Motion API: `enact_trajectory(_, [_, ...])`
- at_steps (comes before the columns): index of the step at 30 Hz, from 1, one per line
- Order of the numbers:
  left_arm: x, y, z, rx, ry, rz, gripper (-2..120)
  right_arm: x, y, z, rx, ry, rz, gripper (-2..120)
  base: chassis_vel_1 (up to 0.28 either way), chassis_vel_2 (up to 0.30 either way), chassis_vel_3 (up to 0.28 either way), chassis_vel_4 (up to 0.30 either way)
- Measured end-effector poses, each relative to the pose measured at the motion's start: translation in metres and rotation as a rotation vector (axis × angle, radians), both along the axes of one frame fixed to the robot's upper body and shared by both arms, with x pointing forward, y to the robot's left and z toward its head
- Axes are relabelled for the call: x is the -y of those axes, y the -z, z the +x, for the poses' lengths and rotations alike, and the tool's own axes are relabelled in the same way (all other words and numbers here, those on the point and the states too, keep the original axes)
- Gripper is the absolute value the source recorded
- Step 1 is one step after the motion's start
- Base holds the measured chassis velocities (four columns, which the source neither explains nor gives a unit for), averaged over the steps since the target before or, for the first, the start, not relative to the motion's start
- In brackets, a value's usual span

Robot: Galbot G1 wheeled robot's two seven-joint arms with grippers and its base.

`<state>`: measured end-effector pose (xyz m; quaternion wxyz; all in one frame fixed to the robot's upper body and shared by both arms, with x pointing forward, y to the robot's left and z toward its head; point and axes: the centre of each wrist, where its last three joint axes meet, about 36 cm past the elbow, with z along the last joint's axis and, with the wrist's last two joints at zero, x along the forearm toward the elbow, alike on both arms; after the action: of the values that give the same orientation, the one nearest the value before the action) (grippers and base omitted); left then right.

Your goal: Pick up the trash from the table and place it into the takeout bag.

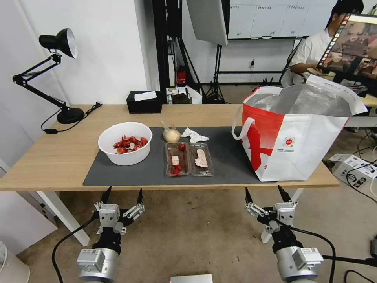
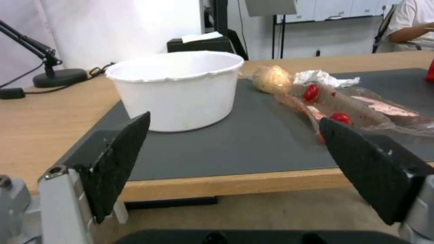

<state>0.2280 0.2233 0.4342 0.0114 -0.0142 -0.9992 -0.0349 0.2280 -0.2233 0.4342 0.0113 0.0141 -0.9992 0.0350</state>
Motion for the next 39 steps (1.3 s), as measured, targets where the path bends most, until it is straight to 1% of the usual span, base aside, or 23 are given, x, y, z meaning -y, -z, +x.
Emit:
enact_trajectory(22, [0.000, 0.000, 0.001, 0.002, 0.000, -0.003, 100, 0.001, -0.001, 0.002, 0.006, -0.008, 0.002, 100, 0.000, 0.000, 0.000, 0.000])
enact_trajectory(25, [-0.005, -0.004, 0.007, 0.021, -0.016, -0.029, 100, 0.006, -0.005, 0.015, 0.025, -0.037, 0.011, 100, 0.000, 0.000, 0.000, 0.000])
enact_trajectory(27, [-0.013, -0.014, 0.019, 0.061, -0.045, -0.077, 100, 0.014, -0.012, 0.034, 0.045, -0.081, 0.021, 100, 0.000, 0.000, 0.000, 0.000])
enact_trajectory(28, [-0.013, -0.014, 0.019, 0.061, -0.045, -0.077, 100, 0.014, -0.012, 0.034, 0.045, -0.081, 0.021, 100, 0.000, 0.000, 0.000, 0.000])
enact_trajectory(29, [-0.015, -0.017, 0.022, 0.072, -0.054, -0.091, 100, 0.015, -0.014, 0.039, 0.050, -0.092, 0.023, 100, 0.000, 0.000, 0.000, 0.000])
enact_trajectory(30, [-0.021, -0.025, 0.030, 0.097, -0.071, -0.127, 100, 0.021, -0.019, 0.051, 0.059, -0.118, 0.025, 100, 0.000, 0.000, 0.000, 0.000])
enact_trajectory(31, [-0.021, -0.025, 0.030, 0.097, -0.071, -0.127, 100, 0.021, -0.019, 0.051, 0.059, -0.118, 0.025, 100, 0.000, 0.000, 0.000, 0.000])
enact_trajectory(34, [-0.031, -0.040, 0.044, 0.143, -0.102, -0.196, 100, 0.032, -0.034, 0.077, 0.074, -0.171, 0.021, 100, 0.000, 0.000, 0.000, 0.000])
enact_trajectory(35, [-0.031, -0.040, 0.044, 0.143, -0.102, -0.196, 100, 0.032, -0.034, 0.077, 0.074, -0.171, 0.021, 100, 0.000, 0.000, 0.000, 0.000])
enact_trajectory(36, [-0.031, -0.040, 0.044, 0.138, -0.098, -0.215, 100, 0.036, -0.040, 0.085, 0.076, -0.188, 0.017, 100, 0.000, 0.000, 0.000, 0.000])
enact_trajectory(38, [-0.029, -0.036, 0.041, 0.113, -0.084, -0.229, 100, 0.039, -0.044, 0.101, 0.072, -0.223, 0.024, 100, 0.000, 0.000, 0.000, 0.000])
enact_trajectory(39, [-0.029, -0.036, 0.041, 0.113, -0.084, -0.229, 100, 0.039, -0.044, 0.101, 0.072, -0.223, 0.024, 100, 0.000, 0.000, 0.000, 0.000])
